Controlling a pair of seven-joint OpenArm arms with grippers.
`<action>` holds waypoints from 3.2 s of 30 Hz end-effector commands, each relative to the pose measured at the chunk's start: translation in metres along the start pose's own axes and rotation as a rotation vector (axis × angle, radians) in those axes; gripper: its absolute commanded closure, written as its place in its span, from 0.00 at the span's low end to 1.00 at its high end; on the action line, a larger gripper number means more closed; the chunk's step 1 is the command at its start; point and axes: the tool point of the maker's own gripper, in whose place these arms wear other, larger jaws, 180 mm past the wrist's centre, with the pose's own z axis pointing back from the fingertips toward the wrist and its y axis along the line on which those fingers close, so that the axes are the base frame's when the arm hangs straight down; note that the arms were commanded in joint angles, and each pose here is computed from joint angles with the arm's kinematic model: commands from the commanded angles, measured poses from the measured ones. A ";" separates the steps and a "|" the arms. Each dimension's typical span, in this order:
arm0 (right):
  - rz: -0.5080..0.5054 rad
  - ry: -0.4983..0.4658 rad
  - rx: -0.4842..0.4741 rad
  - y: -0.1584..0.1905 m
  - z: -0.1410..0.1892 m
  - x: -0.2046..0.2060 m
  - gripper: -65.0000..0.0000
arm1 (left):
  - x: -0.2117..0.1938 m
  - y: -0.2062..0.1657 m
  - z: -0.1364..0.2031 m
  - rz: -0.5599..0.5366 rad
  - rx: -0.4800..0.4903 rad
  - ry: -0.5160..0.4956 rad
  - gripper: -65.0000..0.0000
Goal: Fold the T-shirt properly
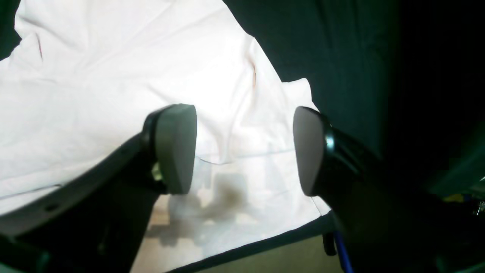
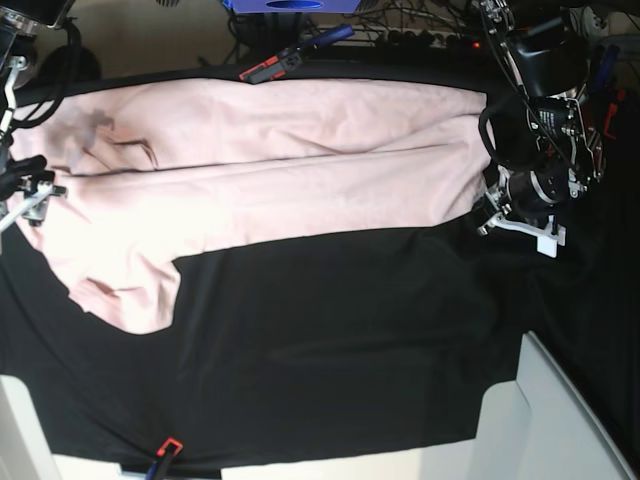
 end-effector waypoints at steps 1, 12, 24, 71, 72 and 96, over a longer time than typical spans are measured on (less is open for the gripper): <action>0.006 -0.051 -0.013 -0.006 0.003 0.016 0.42 | 0.015 -0.006 0.004 -0.014 -0.019 -0.034 1.00; 0.007 -0.050 -0.013 -0.006 0.003 0.016 0.42 | 0.014 0.014 0.017 -0.026 0.022 -0.034 0.62; 0.007 -0.050 -0.013 -0.006 0.003 0.016 0.42 | 0.010 0.055 0.040 0.050 0.088 -0.080 0.44; 0.006 -0.044 -0.009 -0.005 0.003 0.013 0.42 | 0.008 -0.004 -0.001 0.064 -0.036 -0.034 1.00; 0.006 -0.044 -0.009 -0.005 0.003 0.013 0.42 | 0.009 -0.004 -0.001 0.063 -0.036 -0.036 1.00; 0.000 -0.032 -0.017 -0.013 -0.010 0.019 0.42 | 0.050 -0.032 0.059 -0.132 -0.018 -0.188 1.00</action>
